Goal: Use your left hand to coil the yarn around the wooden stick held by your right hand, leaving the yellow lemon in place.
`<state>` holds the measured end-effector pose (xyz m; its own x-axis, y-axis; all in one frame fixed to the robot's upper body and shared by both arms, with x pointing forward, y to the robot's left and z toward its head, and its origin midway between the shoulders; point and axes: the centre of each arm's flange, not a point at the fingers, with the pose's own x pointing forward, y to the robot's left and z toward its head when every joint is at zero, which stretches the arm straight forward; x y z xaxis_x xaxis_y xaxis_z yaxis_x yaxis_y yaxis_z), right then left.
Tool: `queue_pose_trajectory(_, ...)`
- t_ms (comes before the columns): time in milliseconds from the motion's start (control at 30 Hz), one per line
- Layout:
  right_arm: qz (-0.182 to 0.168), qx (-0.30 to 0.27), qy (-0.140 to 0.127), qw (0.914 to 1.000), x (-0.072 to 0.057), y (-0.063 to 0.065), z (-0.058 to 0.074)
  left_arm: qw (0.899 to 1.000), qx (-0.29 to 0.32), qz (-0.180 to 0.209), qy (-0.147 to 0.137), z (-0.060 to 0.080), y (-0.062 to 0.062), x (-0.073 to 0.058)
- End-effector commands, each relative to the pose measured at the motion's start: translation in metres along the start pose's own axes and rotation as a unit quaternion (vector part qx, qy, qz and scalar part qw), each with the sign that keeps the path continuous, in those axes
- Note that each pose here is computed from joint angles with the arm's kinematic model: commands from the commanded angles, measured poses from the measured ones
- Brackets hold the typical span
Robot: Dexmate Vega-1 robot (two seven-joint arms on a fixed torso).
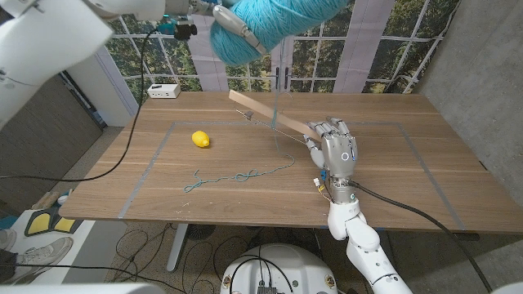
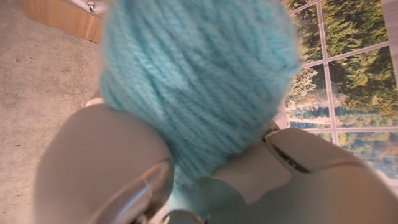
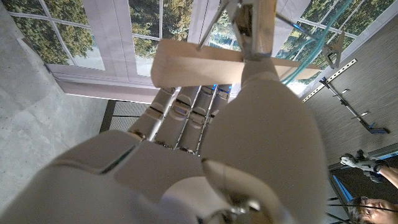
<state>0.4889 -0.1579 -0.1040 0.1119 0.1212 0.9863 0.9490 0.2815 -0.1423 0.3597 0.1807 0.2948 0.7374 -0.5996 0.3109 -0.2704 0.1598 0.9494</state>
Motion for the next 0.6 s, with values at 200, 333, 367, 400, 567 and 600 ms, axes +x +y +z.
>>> queue_pose_trajectory(200, -0.006, 0.016, -0.079, 0.9967, -0.001, -0.017, 0.030, 0.995, 0.013, 0.055, 0.077, -0.017, 0.030, -0.011)
queue_pose_trajectory(333, -0.011, 0.034, -0.095, 0.9948, -0.001, -0.024, 0.039, 0.993, 0.016, 0.058, 0.100, -0.024, 0.033, -0.010)
queue_pose_trajectory(367, -0.012, 0.038, -0.099, 0.9943, -0.001, -0.026, 0.041, 0.993, 0.011, 0.060, 0.103, -0.026, 0.033, -0.010)
queue_pose_trajectory(400, -0.013, 0.043, -0.103, 0.9937, -0.001, -0.027, 0.043, 0.992, 0.014, 0.059, 0.107, -0.027, 0.033, -0.010)
queue_pose_trajectory(567, -0.019, 0.073, -0.110, 0.9911, 0.000, -0.036, 0.050, 0.988, 0.034, 0.059, 0.140, -0.032, 0.032, -0.010)
queue_pose_trajectory(600, -0.020, 0.081, -0.108, 0.9907, 0.001, -0.037, 0.051, 0.987, 0.034, 0.058, 0.145, -0.034, 0.032, -0.010)
